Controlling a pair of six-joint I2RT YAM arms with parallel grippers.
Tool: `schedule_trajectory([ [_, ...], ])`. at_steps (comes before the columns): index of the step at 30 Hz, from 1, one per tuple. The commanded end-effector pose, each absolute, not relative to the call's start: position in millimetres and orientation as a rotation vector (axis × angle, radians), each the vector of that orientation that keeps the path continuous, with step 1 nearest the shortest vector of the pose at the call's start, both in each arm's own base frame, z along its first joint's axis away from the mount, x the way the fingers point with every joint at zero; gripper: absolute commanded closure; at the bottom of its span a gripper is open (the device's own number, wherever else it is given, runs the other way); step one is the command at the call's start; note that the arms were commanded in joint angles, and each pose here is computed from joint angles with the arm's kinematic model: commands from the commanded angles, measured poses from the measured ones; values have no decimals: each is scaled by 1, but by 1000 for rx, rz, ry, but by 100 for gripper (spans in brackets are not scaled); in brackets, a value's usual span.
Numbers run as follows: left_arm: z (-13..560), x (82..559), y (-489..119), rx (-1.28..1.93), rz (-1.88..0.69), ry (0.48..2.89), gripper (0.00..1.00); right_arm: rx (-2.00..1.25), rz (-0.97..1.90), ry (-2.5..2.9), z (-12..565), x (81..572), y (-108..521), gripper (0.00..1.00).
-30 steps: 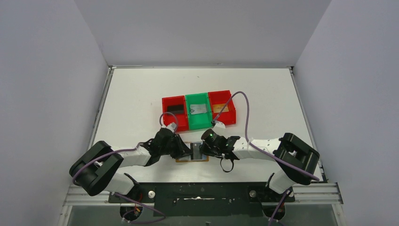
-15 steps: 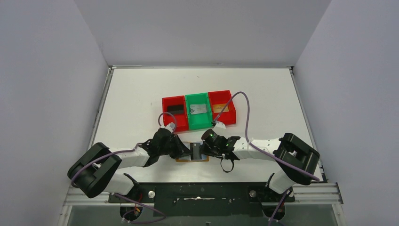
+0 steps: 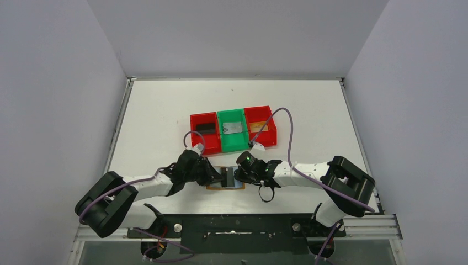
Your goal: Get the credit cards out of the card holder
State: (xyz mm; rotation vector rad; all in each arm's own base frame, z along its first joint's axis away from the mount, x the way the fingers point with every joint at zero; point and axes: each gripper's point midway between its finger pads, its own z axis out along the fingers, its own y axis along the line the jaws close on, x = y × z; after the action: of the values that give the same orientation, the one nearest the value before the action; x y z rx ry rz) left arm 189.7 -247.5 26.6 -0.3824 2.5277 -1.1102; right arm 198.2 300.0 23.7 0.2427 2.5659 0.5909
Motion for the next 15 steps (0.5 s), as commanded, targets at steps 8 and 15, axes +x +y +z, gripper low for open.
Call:
schedule_trajectory([
  [8, 27, 195, -262, -399, -1226, 2492, 76, 239, 477, 2599, 8, 195, 279, 84],
  [15, 20, 194, -259, -415, -1200, 2505, 82, 239, 477, 2600, 8, 195, 279, 84],
])
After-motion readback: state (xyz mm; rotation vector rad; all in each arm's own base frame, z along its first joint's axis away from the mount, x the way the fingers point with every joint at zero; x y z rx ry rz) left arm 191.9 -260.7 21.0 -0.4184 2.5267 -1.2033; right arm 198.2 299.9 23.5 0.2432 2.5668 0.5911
